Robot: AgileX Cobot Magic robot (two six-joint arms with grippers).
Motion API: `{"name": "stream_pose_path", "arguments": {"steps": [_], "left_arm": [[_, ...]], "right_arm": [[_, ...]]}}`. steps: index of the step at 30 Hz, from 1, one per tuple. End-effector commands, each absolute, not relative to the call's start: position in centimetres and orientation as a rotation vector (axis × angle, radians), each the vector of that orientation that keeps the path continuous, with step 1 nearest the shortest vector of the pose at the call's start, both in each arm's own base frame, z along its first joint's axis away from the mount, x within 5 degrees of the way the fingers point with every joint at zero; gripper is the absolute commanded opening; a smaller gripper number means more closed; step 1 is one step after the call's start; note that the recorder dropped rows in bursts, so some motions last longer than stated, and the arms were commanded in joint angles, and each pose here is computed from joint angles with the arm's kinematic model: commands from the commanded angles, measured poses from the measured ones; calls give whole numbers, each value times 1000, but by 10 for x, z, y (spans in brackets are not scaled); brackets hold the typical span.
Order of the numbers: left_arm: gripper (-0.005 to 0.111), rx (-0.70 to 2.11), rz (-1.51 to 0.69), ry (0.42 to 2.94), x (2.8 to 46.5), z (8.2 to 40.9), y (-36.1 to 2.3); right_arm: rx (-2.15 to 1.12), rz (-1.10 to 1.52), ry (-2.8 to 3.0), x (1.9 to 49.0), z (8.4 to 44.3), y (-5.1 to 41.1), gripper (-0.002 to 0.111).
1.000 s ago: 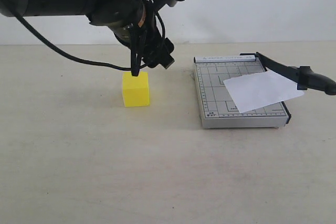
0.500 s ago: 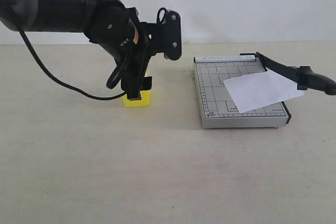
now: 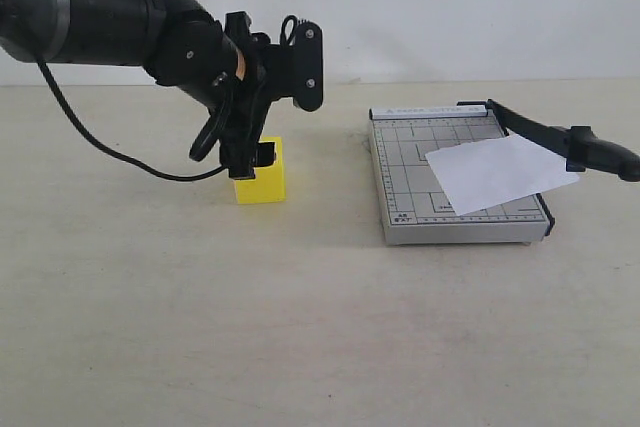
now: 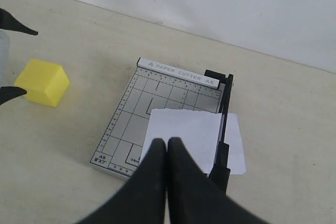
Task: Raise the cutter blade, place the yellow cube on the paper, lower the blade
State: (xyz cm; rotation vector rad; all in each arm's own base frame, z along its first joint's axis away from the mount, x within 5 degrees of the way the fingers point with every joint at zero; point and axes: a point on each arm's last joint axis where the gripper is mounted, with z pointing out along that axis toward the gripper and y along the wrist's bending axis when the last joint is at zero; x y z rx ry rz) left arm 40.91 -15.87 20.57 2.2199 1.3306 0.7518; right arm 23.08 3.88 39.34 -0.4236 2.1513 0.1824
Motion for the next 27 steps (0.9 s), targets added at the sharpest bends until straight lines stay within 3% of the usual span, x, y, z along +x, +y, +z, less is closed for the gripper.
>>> {"name": "stream_pose_path", "arguments": {"steps": [1,21,27], "left_arm": [[88,2197,737,1347,409,204,-158],[88,2248,756,1270,420,173,-163],[94,2209,757,1272,423,170,-163]], "right_arm": [[-430,182,2142,229,396,39,0],[-459,170,2143,228,395,39,0],[-461,169,2142,228,395,39,0]]}}
